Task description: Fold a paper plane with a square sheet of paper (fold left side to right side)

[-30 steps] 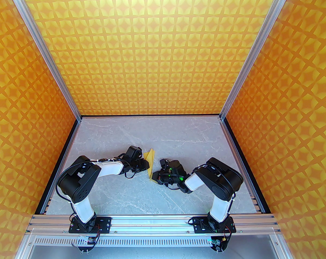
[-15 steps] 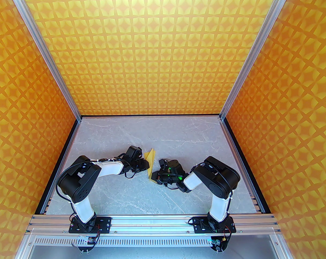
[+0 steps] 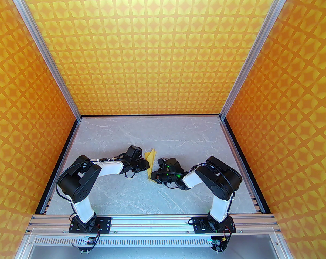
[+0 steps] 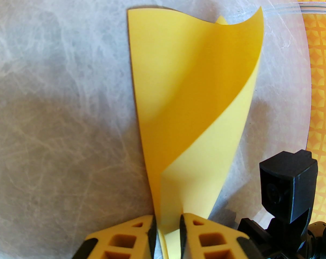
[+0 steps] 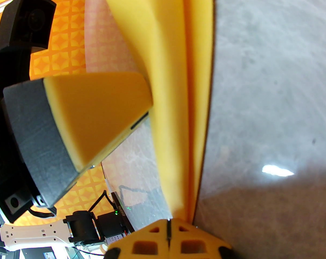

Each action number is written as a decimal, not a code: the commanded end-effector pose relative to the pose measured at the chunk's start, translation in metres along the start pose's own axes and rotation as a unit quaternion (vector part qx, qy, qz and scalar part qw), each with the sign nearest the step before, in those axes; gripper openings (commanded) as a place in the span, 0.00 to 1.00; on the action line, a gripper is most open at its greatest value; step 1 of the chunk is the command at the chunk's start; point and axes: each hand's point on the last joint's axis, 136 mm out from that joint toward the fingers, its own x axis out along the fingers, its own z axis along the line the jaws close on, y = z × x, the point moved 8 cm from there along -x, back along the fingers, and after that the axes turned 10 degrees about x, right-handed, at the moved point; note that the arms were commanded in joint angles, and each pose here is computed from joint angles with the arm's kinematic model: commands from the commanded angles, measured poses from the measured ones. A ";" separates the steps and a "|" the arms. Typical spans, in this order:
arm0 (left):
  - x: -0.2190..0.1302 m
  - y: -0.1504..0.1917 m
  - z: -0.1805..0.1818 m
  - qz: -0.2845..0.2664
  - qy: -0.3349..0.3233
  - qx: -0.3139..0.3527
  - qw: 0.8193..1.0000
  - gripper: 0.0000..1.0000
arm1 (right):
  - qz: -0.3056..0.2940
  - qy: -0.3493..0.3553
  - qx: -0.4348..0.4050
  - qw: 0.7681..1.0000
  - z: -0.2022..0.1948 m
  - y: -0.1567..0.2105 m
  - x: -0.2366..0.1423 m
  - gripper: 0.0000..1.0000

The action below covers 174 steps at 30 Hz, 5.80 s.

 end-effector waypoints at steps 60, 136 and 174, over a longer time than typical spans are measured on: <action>0.028 0.002 0.000 0.008 0.012 -0.001 1.000 0.18 | -0.016 0.151 0.057 0.987 -0.026 -0.011 0.012 0.00; -0.023 -0.044 -0.043 -0.092 0.055 0.087 0.990 0.23 | -0.033 0.117 0.022 0.992 0.006 -0.025 -0.002 0.05; 0.005 -0.058 -0.025 -0.075 0.028 0.086 0.993 0.00 | -0.027 0.125 0.025 0.991 0.001 -0.024 0.000 0.06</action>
